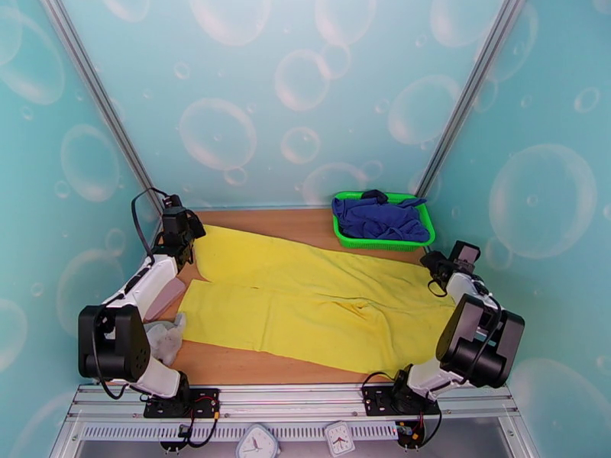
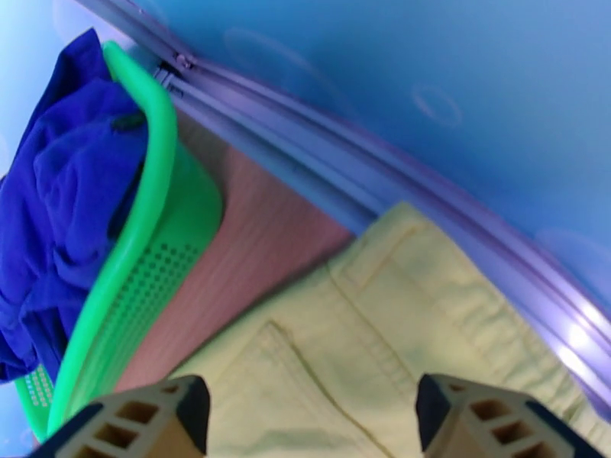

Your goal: Fold and stack the trousers

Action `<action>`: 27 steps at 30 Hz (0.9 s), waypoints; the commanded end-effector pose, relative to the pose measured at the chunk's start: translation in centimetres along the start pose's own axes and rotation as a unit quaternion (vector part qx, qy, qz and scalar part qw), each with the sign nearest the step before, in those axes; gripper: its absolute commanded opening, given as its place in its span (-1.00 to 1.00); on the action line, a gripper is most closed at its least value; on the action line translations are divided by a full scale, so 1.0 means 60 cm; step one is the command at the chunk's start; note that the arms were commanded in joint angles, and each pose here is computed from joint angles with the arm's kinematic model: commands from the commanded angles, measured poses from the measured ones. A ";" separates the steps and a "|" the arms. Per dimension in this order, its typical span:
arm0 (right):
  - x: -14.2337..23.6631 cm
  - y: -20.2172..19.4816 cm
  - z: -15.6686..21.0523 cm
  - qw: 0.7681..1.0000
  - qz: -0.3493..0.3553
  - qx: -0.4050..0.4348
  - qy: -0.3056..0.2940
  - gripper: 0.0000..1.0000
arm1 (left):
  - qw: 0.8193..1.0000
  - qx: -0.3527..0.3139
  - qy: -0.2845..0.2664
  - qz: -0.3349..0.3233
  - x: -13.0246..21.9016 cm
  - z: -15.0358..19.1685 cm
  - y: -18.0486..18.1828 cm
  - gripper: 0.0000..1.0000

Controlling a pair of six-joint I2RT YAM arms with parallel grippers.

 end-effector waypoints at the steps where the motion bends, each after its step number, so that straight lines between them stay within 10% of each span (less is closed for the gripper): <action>1: -0.023 -0.012 -0.022 1.000 0.014 -0.019 -0.010 0.51 | 1.000 -0.006 -0.008 0.010 -0.010 -0.004 -0.009 -1.00; 27: -0.148 -0.063 0.064 0.985 0.043 -0.070 0.149 0.39 | 1.000 -0.017 -0.004 0.009 -0.011 0.000 -0.012 -1.00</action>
Point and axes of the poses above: each hand's point on the last joint's axis, 136 mm out from that joint toward the fingers, its own x axis back along the fingers, its own y axis along the line the jaws close on, z = x × y, the point moved 2 cm from there along x, back along the fingers, and after that the axes turned 6 degrees about x, right-handed, at the moved point
